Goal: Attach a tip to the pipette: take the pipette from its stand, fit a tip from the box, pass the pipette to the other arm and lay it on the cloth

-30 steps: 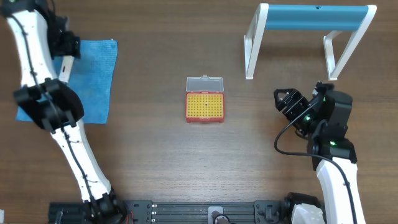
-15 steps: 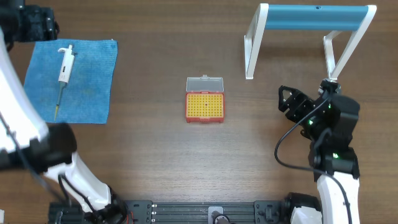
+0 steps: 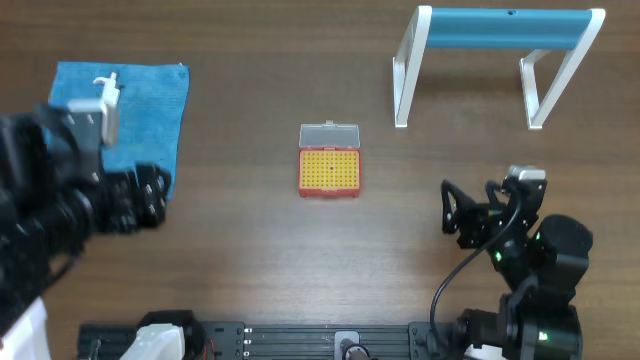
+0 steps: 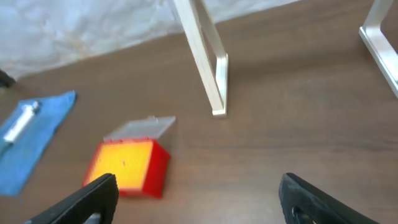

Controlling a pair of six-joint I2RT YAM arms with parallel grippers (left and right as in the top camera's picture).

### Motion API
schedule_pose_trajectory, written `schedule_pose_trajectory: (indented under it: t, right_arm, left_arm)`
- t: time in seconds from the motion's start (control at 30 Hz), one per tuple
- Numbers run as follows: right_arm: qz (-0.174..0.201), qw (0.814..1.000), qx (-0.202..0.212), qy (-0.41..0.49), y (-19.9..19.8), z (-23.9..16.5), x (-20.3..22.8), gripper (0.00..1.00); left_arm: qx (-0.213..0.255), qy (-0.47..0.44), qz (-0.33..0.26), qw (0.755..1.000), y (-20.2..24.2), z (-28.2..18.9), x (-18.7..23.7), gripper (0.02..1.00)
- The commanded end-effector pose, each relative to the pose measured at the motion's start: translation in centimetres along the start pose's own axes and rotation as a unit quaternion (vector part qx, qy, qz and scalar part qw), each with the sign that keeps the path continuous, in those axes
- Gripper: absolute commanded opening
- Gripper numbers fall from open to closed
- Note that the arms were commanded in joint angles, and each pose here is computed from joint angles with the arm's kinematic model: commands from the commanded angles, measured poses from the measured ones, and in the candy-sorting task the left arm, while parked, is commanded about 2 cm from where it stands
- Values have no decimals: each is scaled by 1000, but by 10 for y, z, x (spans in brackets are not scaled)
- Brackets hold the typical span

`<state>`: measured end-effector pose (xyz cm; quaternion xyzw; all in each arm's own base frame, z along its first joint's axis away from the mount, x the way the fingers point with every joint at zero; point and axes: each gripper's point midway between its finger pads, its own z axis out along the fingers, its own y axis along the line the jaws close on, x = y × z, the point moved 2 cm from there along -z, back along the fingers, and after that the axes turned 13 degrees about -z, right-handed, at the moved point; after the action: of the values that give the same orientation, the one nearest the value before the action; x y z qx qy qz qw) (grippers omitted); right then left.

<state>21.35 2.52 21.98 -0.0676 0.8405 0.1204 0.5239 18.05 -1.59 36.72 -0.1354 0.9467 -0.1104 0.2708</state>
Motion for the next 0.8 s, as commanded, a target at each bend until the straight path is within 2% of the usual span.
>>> schedule_pose_trajectory:
  t: [0.03,0.2,0.37,0.8]
  right_arm:
    - [-46,999,-8,-6,8,-10,3,842]
    - [-35,999,-9,18,12,-16,18,844]
    - [-18,998,-7,53,12,-18,35,844]
    - [-10,997,-8,70,13,-19,43,847]
  left_arm:
    - [0,24,-60,998,13,8,54,825]
    - [2,17,-61,998,26,18,88,827]
    - [3,13,-60,998,32,29,102,825]
    - [2,18,-61,998,33,32,103,825]
